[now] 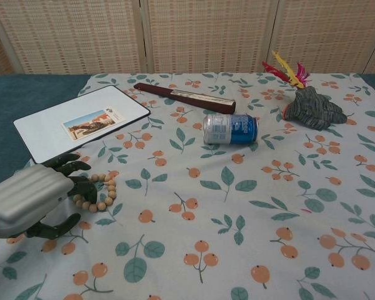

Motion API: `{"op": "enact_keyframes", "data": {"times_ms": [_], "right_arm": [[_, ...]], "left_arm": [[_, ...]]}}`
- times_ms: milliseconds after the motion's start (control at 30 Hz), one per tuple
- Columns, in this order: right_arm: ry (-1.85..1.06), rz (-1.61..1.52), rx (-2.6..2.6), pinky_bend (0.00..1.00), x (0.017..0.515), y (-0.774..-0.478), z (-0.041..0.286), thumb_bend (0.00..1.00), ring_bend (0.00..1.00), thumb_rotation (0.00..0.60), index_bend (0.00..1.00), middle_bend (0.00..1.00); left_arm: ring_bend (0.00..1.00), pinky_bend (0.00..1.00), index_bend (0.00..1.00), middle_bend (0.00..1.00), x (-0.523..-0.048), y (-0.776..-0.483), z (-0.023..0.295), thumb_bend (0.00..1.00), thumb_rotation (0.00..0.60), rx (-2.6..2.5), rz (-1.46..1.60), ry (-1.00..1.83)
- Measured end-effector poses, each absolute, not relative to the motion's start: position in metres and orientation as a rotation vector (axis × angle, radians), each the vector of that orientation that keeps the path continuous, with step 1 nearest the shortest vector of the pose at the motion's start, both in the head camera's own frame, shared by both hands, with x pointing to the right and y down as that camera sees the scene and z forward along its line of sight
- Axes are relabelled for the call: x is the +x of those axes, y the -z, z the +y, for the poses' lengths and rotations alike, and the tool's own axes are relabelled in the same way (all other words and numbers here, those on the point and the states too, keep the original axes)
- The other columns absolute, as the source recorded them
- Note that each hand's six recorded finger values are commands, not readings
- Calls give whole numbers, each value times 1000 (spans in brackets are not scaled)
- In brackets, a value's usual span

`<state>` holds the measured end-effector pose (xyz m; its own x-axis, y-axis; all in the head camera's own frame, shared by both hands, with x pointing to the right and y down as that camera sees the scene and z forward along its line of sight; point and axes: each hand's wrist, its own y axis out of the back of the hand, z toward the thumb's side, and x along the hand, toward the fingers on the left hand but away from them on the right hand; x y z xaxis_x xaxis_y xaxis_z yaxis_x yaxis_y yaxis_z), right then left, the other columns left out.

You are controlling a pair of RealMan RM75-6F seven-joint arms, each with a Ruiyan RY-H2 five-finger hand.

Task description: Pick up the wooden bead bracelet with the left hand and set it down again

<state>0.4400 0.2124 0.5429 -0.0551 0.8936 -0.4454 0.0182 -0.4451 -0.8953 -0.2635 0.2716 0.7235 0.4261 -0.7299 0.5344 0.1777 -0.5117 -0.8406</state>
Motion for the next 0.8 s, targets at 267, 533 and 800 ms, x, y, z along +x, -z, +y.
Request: {"op": "enact_keyframes", "data": {"times_ms": [267,533,800], "right_arm": [[-1584,-1000,-1536,0,439,-542,214,127,0,451,0,0],[-1584,-1000,-1540,0,438,-542,214,127,0,449,0,0],[-1580,-1003,-1543,0,438,-540,215,127,0,450,0,0]], "left_arm": [[134,0,391,379,-262,-728,271,489,600,-1699,400,1235],[188,0,427,448,-261,-732,272,499,600,-1649,312,1253],[316,0,612,629,-256,-729,264,494,600,-1590,304,1243]]}}
